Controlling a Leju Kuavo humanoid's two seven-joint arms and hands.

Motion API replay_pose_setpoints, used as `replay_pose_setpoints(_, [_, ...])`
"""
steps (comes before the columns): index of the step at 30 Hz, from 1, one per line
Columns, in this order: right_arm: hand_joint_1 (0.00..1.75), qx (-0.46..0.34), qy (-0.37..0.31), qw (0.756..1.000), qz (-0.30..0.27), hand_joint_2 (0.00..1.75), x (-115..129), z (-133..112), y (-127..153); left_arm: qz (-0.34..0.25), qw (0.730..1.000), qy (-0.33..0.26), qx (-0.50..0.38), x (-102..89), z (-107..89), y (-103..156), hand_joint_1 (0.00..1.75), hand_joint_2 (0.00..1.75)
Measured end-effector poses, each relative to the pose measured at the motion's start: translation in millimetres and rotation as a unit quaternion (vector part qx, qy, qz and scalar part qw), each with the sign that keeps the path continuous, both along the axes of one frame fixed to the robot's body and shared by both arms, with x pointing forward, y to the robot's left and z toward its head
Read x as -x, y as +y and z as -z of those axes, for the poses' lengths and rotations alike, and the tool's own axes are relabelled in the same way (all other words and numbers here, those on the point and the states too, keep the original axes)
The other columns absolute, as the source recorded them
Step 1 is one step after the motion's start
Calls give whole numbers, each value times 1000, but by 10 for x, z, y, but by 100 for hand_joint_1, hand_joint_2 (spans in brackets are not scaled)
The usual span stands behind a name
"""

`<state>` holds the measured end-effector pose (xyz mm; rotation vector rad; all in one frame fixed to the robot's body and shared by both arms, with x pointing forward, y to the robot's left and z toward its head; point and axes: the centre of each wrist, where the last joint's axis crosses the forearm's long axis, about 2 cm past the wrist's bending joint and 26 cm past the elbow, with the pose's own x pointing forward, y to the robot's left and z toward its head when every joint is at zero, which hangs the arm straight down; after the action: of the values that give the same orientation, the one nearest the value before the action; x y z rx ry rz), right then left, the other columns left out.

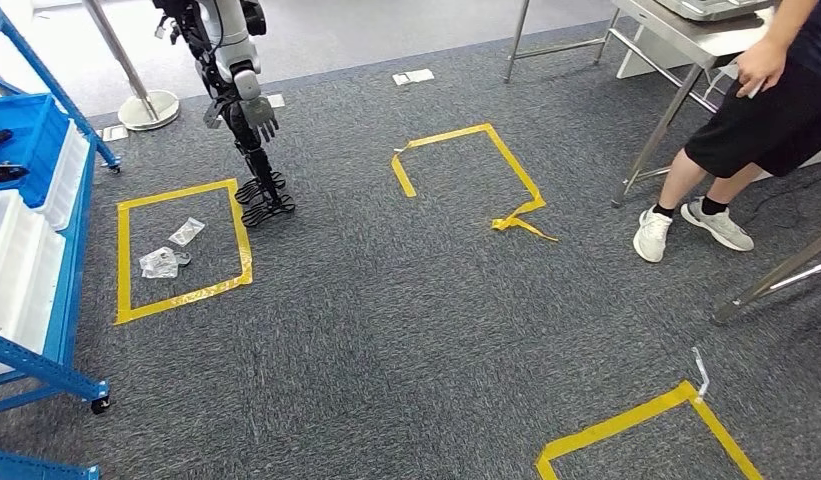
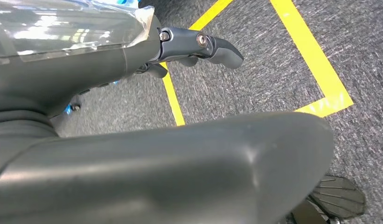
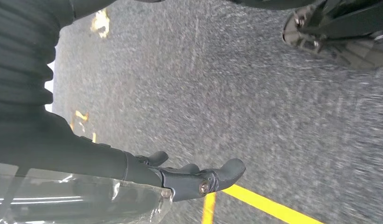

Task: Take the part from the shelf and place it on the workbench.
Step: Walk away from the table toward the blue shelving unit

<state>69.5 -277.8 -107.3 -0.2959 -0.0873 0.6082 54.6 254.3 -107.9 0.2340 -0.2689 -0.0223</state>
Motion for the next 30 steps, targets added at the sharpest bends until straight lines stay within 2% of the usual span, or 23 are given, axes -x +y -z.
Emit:
replay_pose_setpoints(11, [0,1,0,1000,8,175,103,15,-9,19,1000,-5,-19,-2,-3,0,0,0])
replay_pose_setpoints(30, [0,2,-1,1000,10,175,100,15,-13,34,999,-13,-23,-37,-9,-12,0,0])
